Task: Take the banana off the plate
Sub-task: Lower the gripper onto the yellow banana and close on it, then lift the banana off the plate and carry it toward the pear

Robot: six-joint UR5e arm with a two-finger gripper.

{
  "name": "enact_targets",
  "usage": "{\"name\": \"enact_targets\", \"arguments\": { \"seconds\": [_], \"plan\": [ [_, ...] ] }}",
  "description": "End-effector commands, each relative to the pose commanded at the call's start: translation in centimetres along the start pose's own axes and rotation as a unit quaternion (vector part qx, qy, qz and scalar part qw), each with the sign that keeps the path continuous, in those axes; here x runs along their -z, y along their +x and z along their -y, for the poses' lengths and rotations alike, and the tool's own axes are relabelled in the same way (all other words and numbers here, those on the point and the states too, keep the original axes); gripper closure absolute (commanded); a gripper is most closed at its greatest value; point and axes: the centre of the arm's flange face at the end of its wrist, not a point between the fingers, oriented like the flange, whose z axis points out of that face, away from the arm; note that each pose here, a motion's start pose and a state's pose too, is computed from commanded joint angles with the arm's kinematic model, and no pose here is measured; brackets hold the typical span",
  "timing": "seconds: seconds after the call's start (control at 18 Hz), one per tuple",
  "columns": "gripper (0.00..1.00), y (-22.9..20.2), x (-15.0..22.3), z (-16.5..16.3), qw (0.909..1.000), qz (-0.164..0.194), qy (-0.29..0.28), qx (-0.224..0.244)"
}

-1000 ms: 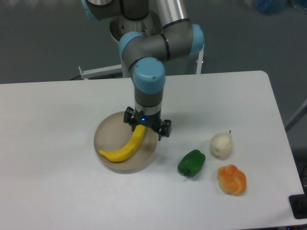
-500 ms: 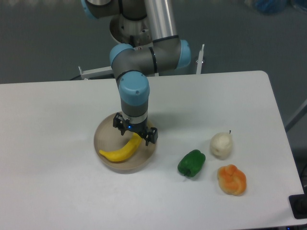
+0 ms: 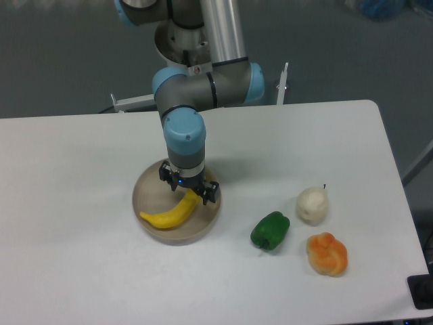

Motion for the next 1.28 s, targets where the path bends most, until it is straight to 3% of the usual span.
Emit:
{"name": "enact_targets", "arguments": {
  "seconds": [0.61, 0.78, 0.94, 1.28],
  "plan": [
    [0.79, -0.6, 0.2, 0.3, 1.0000, 0.003, 0.003, 0.001],
    [0.80, -1.5, 2.1, 0.7, 0.9997, 0.016, 0.018, 0.001],
    [0.82, -3.0, 6.5, 1.3, 0.9977, 0.044, 0.044, -0.029],
    [0.81, -9.4, 12.2, -1.7, 0.9920, 0.089, 0.075, -0.049]
  ]
}}
